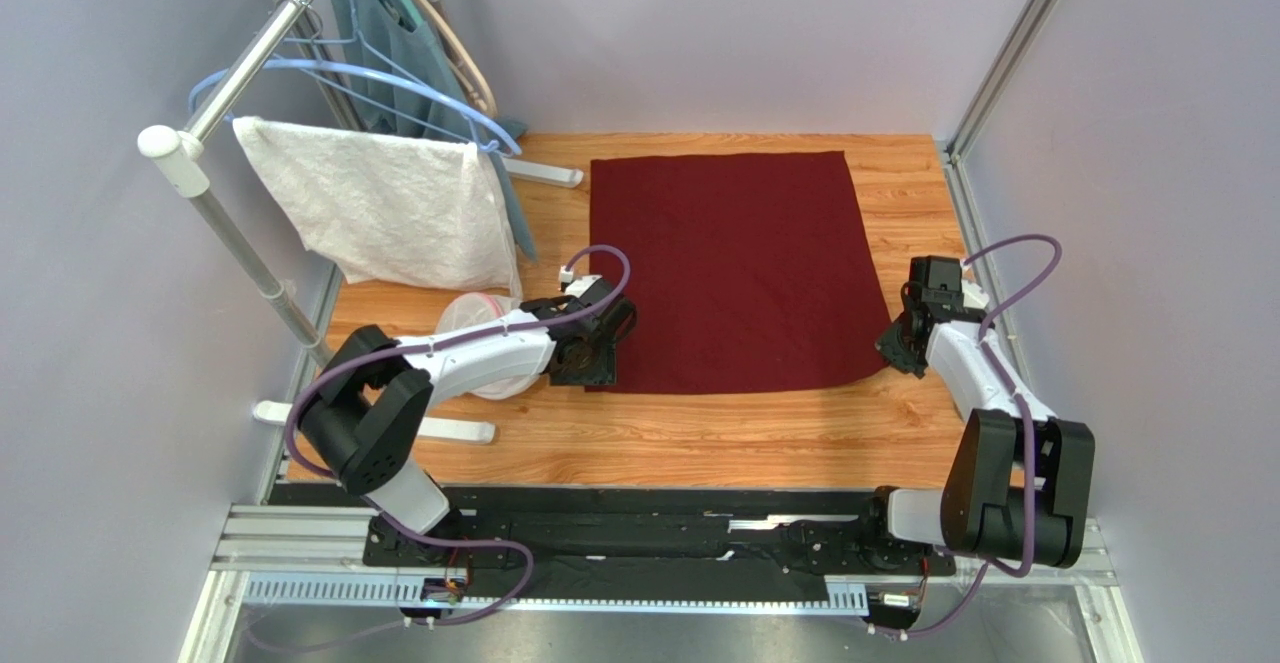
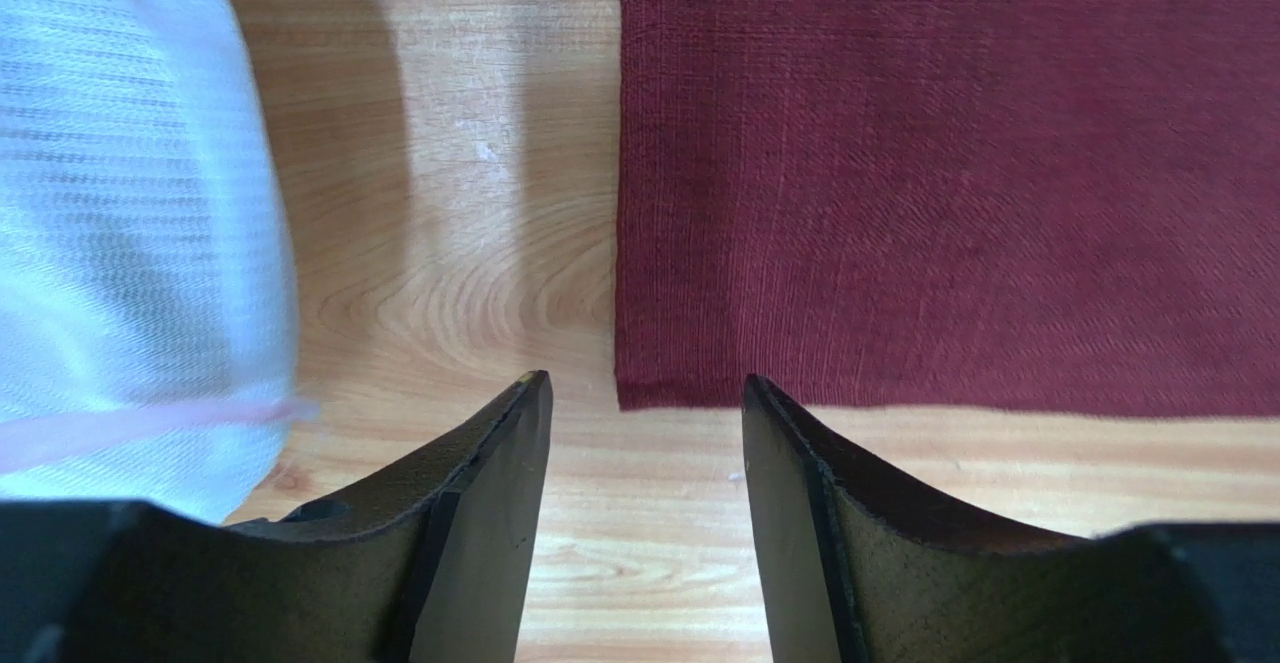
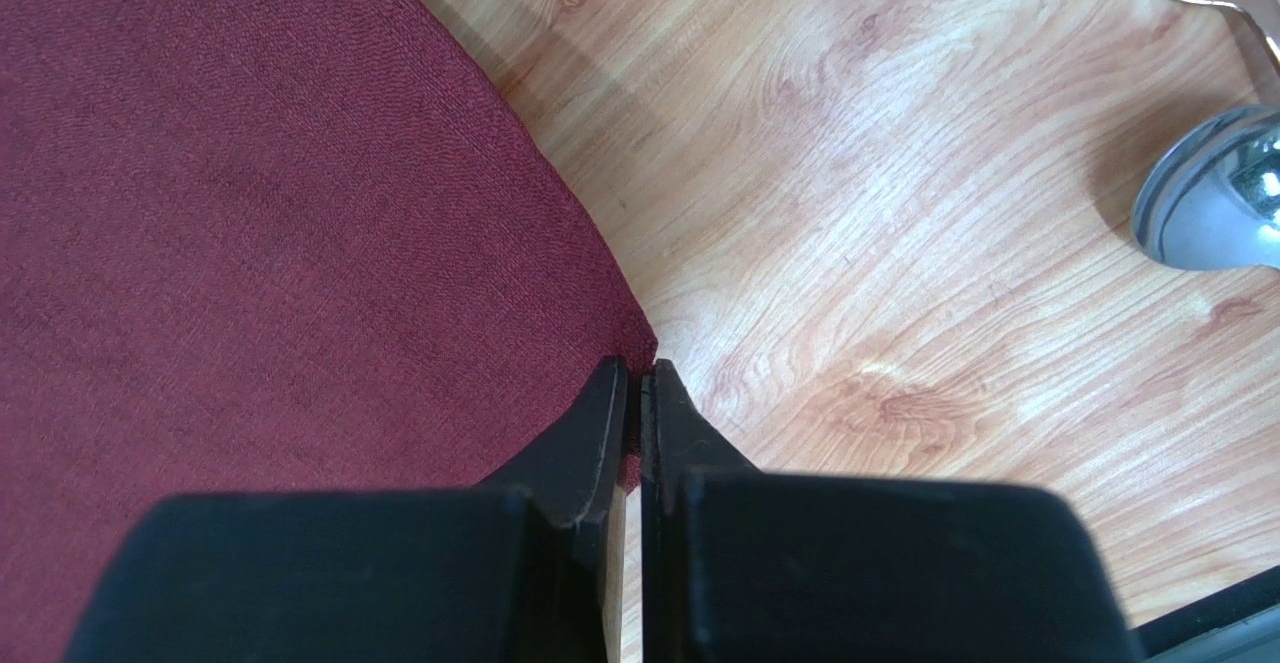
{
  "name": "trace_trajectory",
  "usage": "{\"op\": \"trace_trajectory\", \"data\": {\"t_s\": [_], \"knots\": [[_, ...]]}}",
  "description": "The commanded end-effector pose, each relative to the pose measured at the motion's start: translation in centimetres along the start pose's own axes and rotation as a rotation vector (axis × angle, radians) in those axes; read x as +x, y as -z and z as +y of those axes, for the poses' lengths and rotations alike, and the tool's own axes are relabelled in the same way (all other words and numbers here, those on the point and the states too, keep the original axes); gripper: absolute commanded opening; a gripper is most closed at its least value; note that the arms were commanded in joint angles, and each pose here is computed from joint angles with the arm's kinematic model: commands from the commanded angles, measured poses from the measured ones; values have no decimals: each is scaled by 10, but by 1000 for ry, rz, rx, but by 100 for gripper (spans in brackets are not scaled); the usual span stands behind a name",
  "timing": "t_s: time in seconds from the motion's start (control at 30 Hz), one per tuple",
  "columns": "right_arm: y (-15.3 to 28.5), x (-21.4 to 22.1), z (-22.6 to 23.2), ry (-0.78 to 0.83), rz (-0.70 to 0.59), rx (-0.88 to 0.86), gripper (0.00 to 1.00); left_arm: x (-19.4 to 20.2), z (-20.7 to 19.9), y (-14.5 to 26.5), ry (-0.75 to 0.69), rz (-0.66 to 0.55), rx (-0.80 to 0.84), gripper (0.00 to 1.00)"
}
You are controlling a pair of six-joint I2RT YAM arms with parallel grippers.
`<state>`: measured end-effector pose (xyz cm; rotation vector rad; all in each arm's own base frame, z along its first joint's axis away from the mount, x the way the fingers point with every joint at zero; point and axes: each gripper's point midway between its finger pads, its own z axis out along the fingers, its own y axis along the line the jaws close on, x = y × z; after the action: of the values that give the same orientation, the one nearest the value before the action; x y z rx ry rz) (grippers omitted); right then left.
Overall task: Fold the napkin into a case and place the utensils inside
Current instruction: Pick up the flattened napkin from the center of the board.
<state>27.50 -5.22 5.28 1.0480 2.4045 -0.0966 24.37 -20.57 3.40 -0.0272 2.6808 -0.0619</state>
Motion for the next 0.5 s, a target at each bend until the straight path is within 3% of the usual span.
{"op": "trace_trajectory", "data": {"t_s": [0.0, 0.17, 0.23, 0.27, 0.3, 0.47], "knots": [[10, -4, 1, -11, -35, -25, 0, -3, -9, -8, 59, 11, -23, 57], [19, -7, 1, -22, -44, -26, 0, 9, -8, -19, 79, 61, -54, 50], [26, -9, -2, -40, -56, -19, 0, 13, -10, -21, 83, 70, -44, 35], [29, -10, -3, -46, -64, -21, 0, 15, -10, -21, 77, 74, -41, 13], [35, -9, -6, -51, -68, -16, 0, 12, -10, -17, 74, 62, -36, 3], [64, -13, -27, -86, -126, 39, 0, 1, -8, 18, -24, -38, -16, 0]]}}
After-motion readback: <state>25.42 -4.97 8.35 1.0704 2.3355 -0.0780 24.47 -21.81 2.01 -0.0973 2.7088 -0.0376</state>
